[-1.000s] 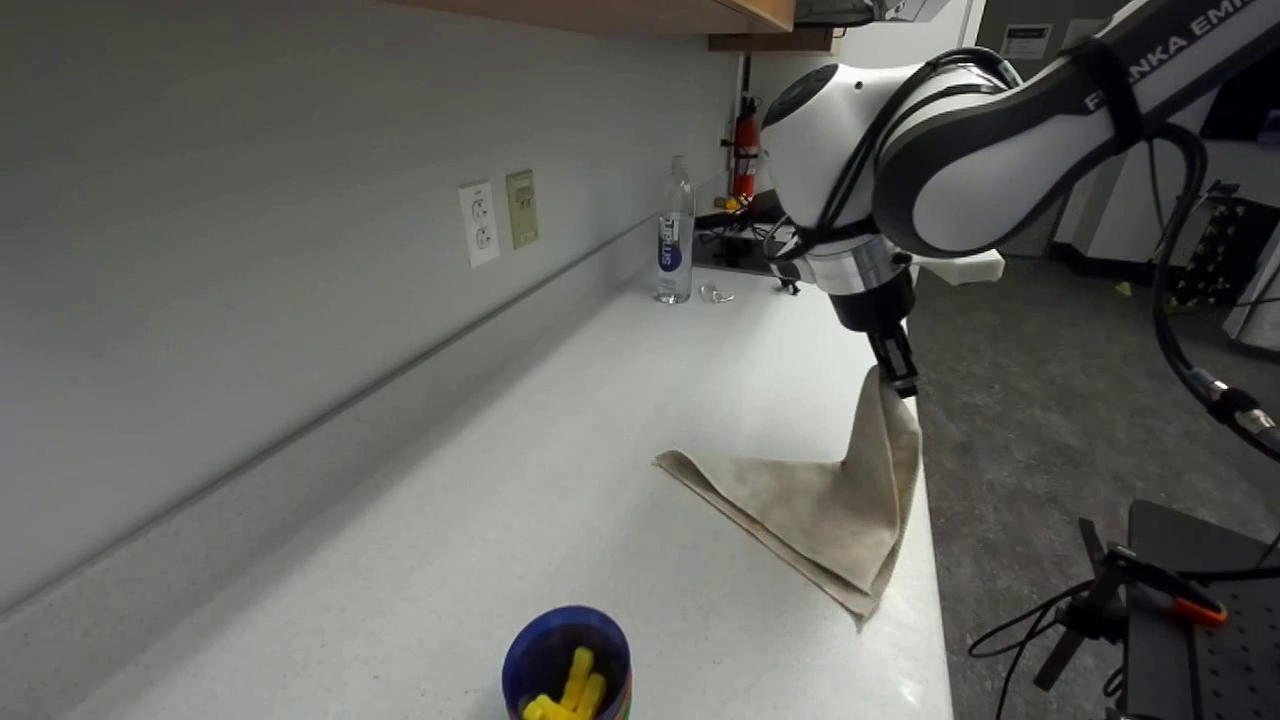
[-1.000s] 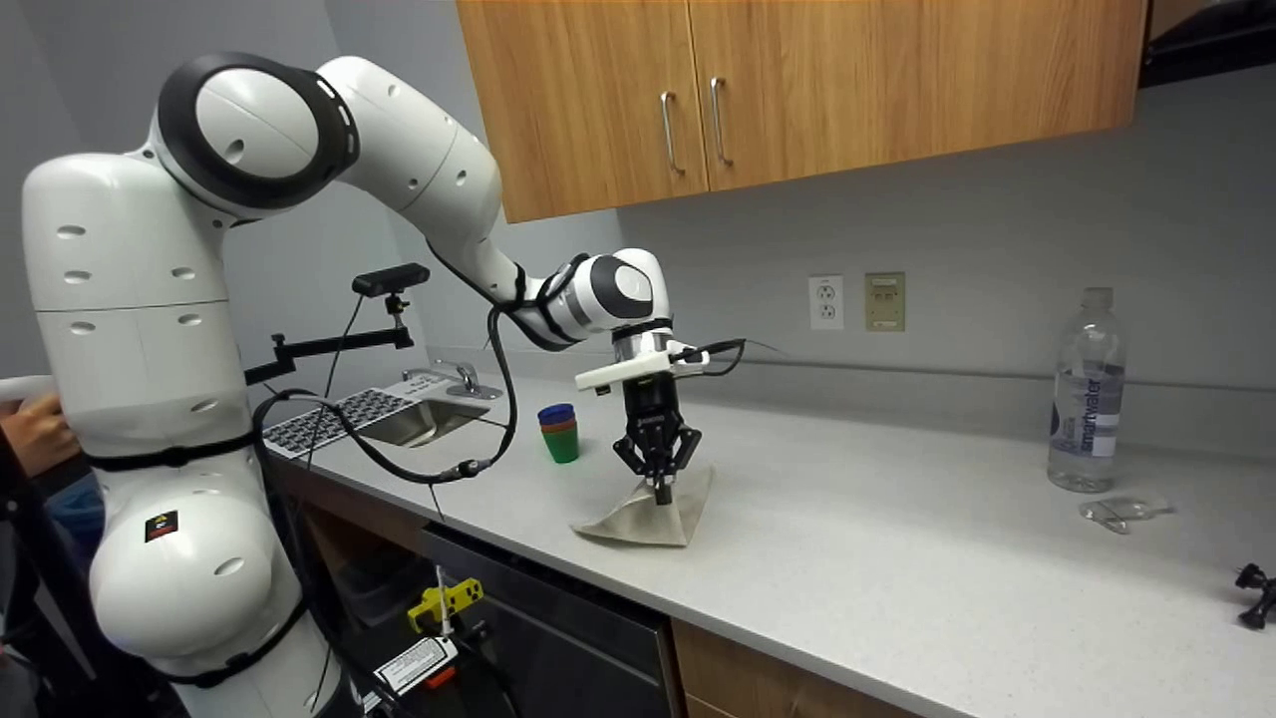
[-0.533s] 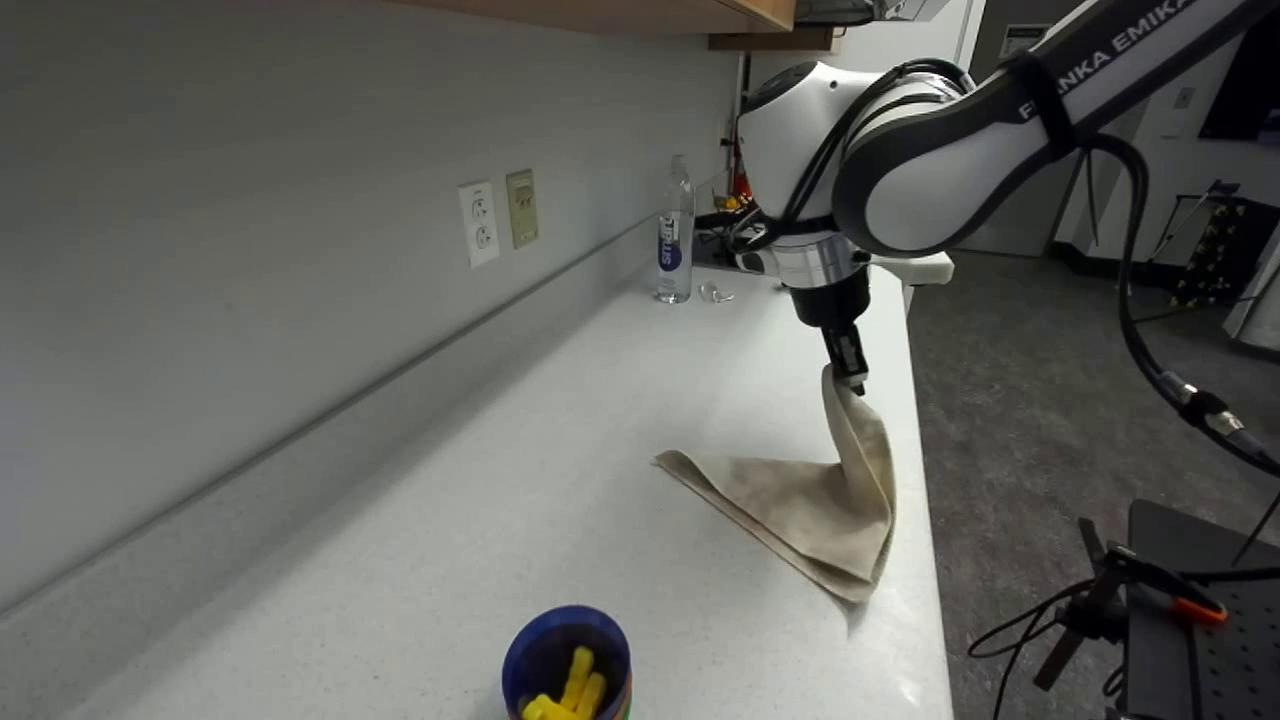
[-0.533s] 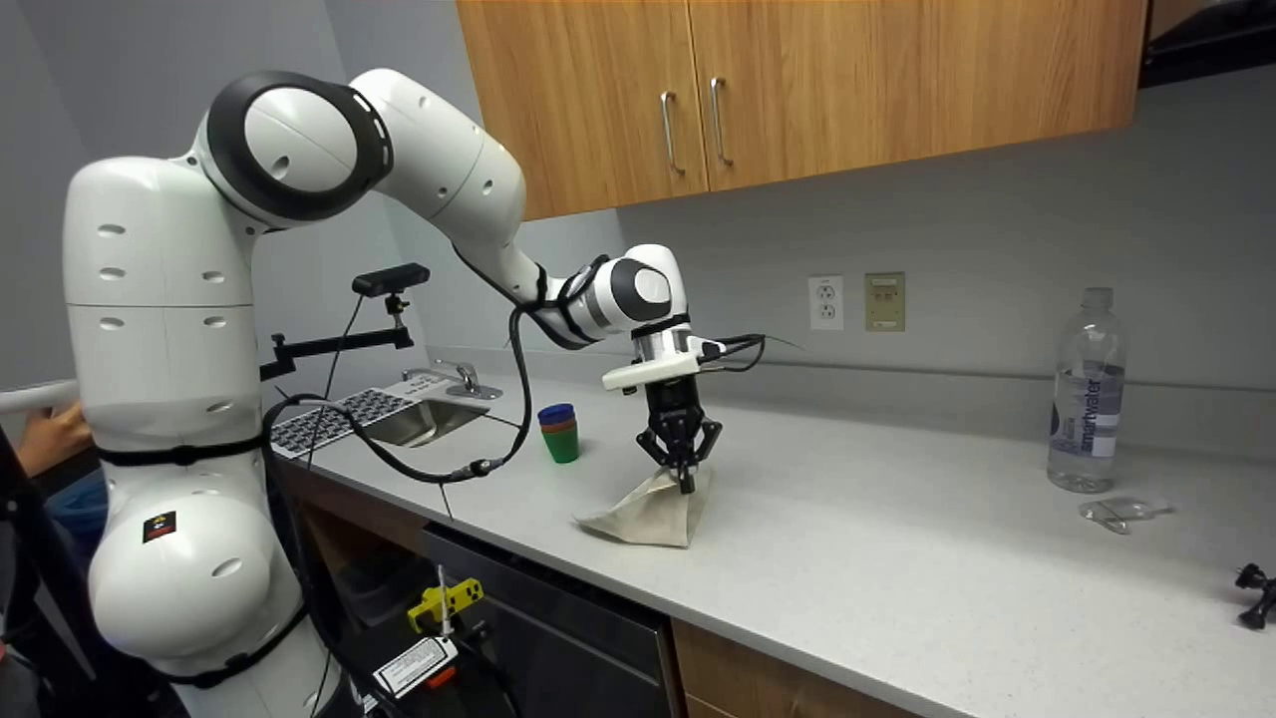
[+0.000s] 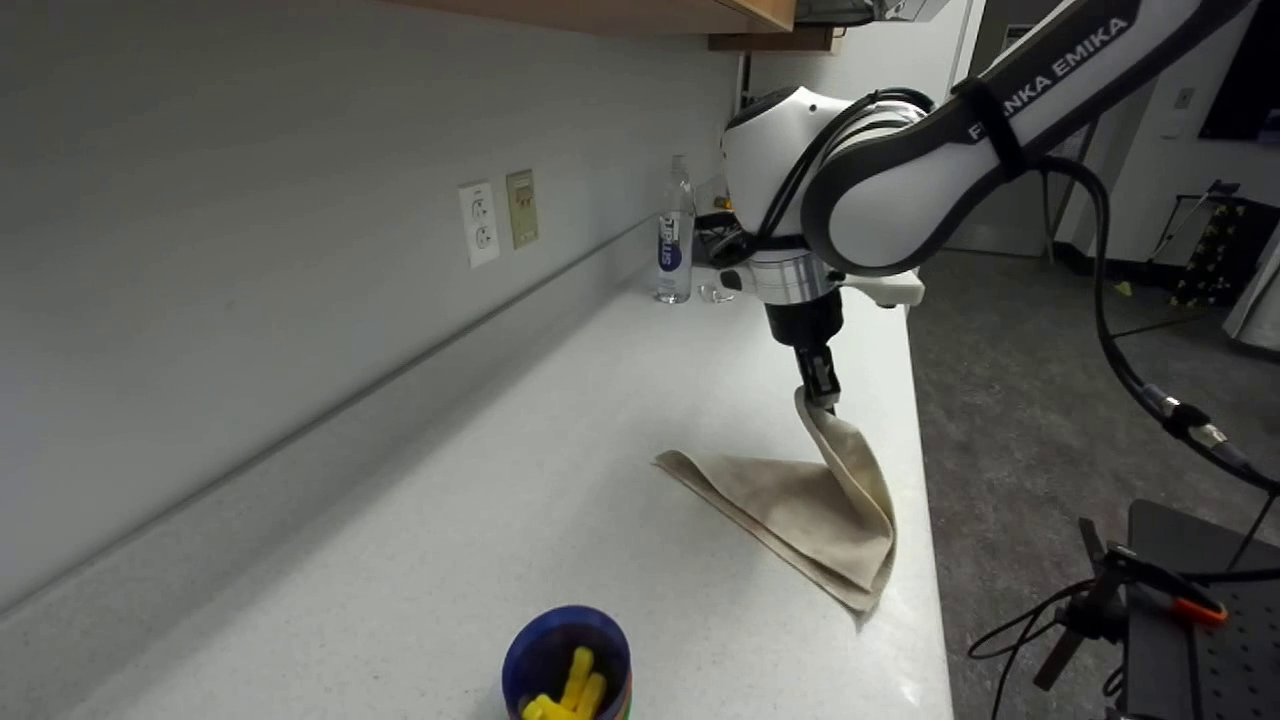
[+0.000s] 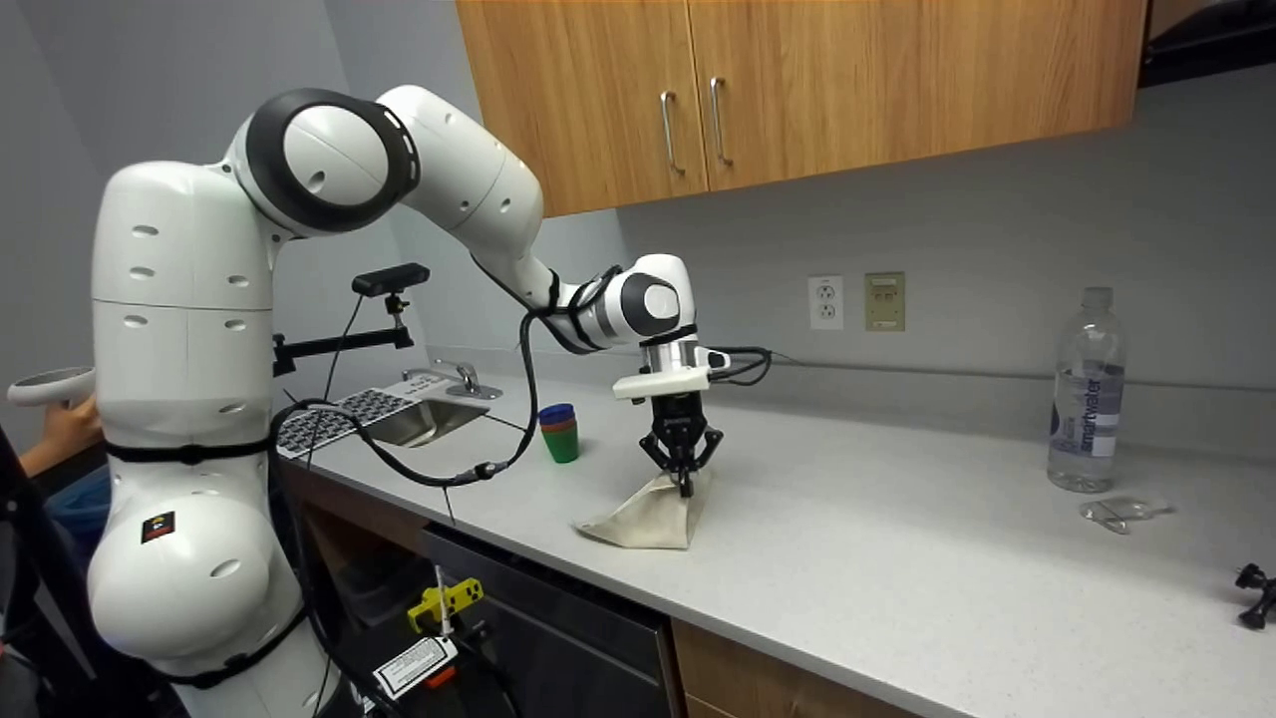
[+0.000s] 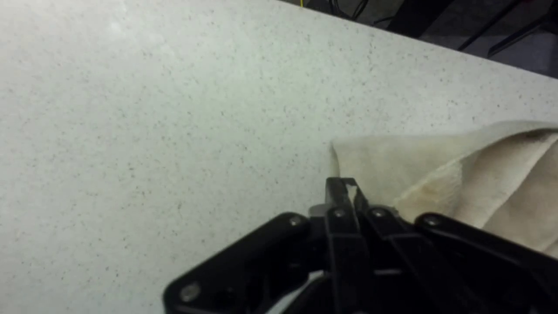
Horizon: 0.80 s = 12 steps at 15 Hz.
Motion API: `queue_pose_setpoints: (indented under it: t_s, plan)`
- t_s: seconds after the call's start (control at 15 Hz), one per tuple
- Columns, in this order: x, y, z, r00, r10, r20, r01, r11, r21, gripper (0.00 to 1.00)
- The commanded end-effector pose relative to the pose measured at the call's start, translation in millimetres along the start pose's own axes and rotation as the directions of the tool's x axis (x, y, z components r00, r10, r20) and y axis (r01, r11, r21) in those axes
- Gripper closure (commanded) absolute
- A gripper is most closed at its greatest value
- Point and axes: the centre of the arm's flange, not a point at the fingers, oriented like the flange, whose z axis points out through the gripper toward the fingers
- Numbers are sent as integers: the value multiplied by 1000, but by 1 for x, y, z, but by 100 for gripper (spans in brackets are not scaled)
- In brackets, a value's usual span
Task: Fold the white towel
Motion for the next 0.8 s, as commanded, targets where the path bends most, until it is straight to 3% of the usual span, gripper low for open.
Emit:
queue_pose_setpoints:
  t_s: [0.0, 0.73]
  plan:
    - [40, -4, 13, 997, -30, -65, 34, 998, 56, 100]
    - [74, -24, 10, 983, -77, -169, 78, 997, -6, 100]
